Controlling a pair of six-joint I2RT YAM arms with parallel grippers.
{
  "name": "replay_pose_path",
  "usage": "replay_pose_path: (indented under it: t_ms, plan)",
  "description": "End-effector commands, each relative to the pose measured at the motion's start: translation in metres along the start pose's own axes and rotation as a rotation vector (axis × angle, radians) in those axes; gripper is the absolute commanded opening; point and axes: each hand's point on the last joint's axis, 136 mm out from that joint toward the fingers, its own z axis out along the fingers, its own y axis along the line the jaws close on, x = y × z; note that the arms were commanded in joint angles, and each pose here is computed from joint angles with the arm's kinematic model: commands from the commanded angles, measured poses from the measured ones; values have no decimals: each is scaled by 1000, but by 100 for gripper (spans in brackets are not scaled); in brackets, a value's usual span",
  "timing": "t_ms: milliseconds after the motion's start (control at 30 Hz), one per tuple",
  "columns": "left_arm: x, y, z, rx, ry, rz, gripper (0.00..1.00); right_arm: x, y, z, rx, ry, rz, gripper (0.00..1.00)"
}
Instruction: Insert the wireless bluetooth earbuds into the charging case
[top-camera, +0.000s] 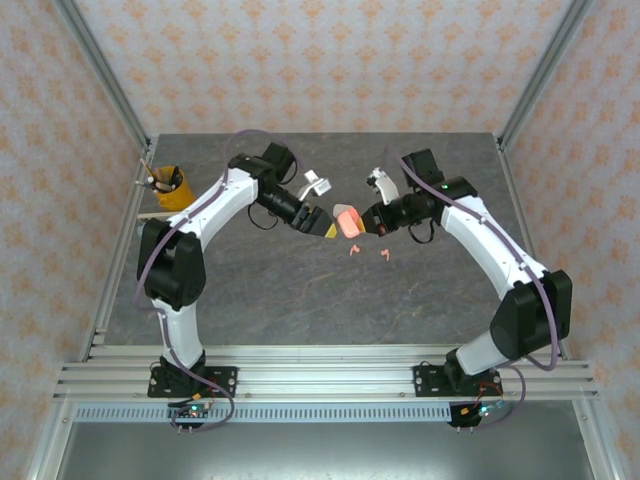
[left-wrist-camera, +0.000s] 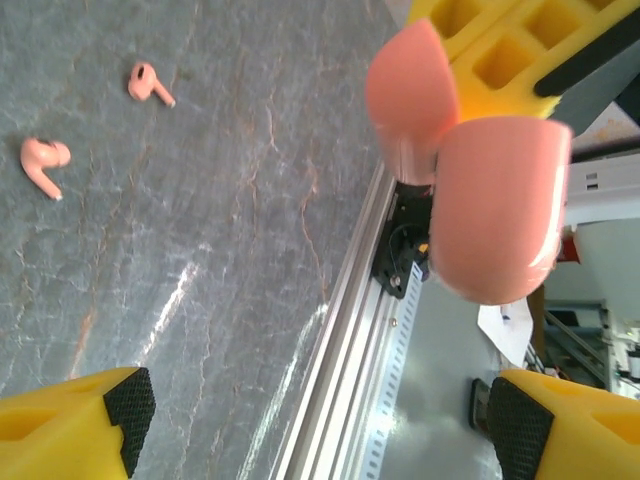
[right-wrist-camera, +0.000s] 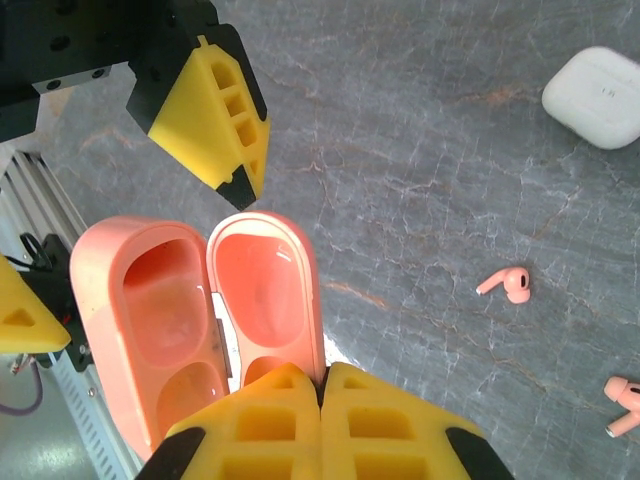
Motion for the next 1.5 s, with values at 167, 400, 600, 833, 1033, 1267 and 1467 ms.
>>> replay_pose_path:
  t_ms: [167,400,600,833,1033,1267,1467]
  plan:
    - [-13,-15,-4,100,-11,29,86,0,9,12,-26,35,-47,0]
    - [-14,-15,-1,126,-11,24,79,-2,15,25,-38,50,-54,0]
    - [-10,-18,1,165,6,22,72,-4,17,33,-35,64,-60,0]
    - [-1,-20,3,204,30,19,67,-12,19,30,-33,52,-71,0]
    - [0,-26,3,253,34,23,63,-14,20,31,-37,55,-72,0]
    - [1,-32,2,303,53,27,60,-14,21,33,-43,62,-73,0]
    - [2,-43,-3,383,66,37,55,-15,24,35,-52,65,-79,0]
